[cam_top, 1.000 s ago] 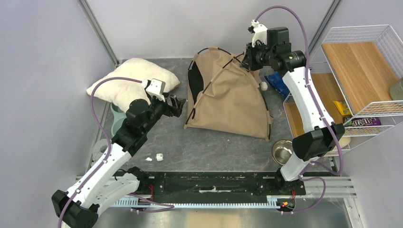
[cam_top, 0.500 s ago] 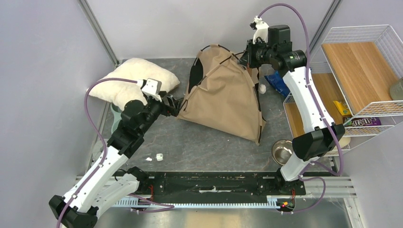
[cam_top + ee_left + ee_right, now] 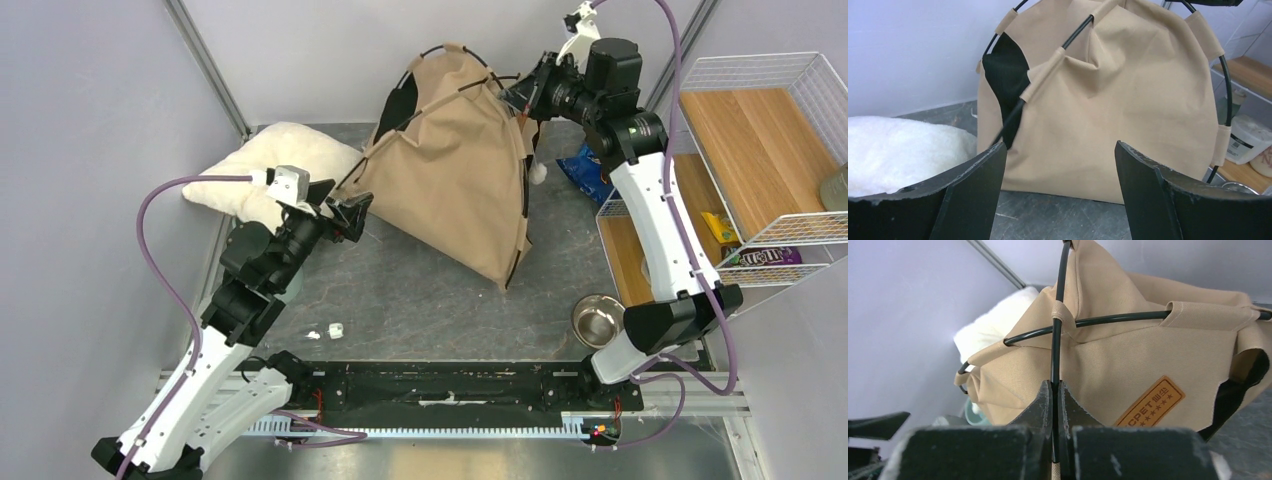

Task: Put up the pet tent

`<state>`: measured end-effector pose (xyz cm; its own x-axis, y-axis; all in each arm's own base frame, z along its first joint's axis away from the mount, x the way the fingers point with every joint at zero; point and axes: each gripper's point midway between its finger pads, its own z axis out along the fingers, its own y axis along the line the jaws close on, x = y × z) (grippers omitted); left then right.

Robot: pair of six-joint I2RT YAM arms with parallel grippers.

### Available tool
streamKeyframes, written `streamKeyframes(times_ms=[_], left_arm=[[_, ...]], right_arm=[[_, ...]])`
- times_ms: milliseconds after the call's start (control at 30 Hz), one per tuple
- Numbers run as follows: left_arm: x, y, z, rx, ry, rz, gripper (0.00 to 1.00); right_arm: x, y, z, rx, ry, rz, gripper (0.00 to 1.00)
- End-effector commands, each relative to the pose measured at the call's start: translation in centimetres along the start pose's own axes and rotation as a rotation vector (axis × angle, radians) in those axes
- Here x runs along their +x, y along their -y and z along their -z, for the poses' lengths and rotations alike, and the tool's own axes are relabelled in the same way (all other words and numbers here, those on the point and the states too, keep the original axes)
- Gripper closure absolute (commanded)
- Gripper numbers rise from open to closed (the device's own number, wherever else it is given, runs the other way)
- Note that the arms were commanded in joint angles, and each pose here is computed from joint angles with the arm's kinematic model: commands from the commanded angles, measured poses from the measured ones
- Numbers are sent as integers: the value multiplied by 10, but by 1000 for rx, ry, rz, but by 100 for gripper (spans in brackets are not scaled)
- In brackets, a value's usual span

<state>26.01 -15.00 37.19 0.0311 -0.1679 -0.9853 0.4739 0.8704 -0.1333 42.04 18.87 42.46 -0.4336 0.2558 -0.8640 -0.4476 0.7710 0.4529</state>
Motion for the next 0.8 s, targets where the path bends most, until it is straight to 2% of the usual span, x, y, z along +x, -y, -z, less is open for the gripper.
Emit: streamKeyframes(times_ms=[0,200,567,767], left_arm=[[-31,4,7,18,70,-28,14],[-37,9,9,40,81,-15,15],[-44,12,15,52,86,-3,16],[-43,6,22,18,71,-3,17]], right_arm=[[-62,-36,25,-71,250,-101,100],[-68,-67,20,-87,294,-163,100],[-34,-132,-25,-139,303,-173,100],[-44,-146,-27,-148,385,-209,100]])
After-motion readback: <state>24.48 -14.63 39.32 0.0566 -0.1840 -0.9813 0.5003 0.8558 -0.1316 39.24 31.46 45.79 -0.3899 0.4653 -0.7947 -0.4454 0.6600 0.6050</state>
